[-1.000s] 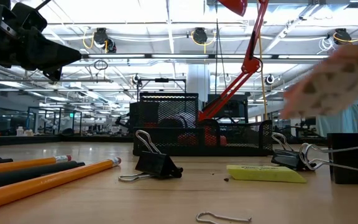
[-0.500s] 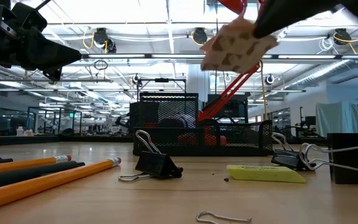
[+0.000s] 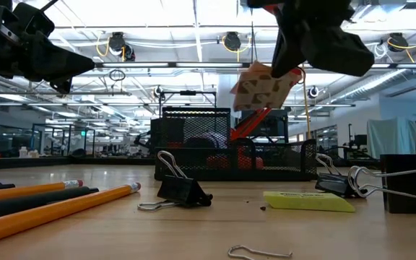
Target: Pick and place office supplies into organizer
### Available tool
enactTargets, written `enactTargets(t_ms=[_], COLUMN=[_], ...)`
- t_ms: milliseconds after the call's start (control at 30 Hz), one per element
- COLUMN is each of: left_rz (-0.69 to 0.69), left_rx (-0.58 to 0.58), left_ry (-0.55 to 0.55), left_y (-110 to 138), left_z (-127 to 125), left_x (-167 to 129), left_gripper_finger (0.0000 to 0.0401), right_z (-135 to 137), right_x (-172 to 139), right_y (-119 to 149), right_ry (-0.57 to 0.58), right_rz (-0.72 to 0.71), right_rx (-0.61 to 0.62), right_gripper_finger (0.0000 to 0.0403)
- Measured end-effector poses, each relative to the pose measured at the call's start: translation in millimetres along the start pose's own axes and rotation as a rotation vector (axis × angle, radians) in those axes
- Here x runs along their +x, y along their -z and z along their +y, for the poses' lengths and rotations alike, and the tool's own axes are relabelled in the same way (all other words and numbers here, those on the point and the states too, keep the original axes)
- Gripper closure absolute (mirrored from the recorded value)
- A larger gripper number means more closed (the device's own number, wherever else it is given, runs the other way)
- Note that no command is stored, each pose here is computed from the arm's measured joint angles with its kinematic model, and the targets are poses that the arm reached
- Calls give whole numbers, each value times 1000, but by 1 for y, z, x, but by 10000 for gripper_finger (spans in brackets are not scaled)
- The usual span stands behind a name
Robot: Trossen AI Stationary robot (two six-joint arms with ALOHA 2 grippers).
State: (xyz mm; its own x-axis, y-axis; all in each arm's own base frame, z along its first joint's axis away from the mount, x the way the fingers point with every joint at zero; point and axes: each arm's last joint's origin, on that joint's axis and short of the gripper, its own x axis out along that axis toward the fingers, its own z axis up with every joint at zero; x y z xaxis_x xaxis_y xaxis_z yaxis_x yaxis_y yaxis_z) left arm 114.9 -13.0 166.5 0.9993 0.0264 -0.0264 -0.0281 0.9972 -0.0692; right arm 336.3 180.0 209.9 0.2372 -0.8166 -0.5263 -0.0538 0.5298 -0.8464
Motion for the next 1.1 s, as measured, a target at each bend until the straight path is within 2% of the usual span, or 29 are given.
enactTargets(t_ms=[233, 467, 1100], left_rz=[0, 0, -1], left_rx=[0, 0, -1], left_ry=[0, 0, 0], left_y=[0, 0, 0], left_z=[0, 0, 0], left_x=[0, 0, 0], left_gripper_finger=[354, 354, 354], right_z=[-1, 10, 33], right_x=[6, 14, 44], right_y=[-1, 3, 11], right_ry=[-17, -60, -89], right_rz=[29, 57, 87], right_rx=[65, 81, 96], right_gripper_finger=[403, 403, 403])
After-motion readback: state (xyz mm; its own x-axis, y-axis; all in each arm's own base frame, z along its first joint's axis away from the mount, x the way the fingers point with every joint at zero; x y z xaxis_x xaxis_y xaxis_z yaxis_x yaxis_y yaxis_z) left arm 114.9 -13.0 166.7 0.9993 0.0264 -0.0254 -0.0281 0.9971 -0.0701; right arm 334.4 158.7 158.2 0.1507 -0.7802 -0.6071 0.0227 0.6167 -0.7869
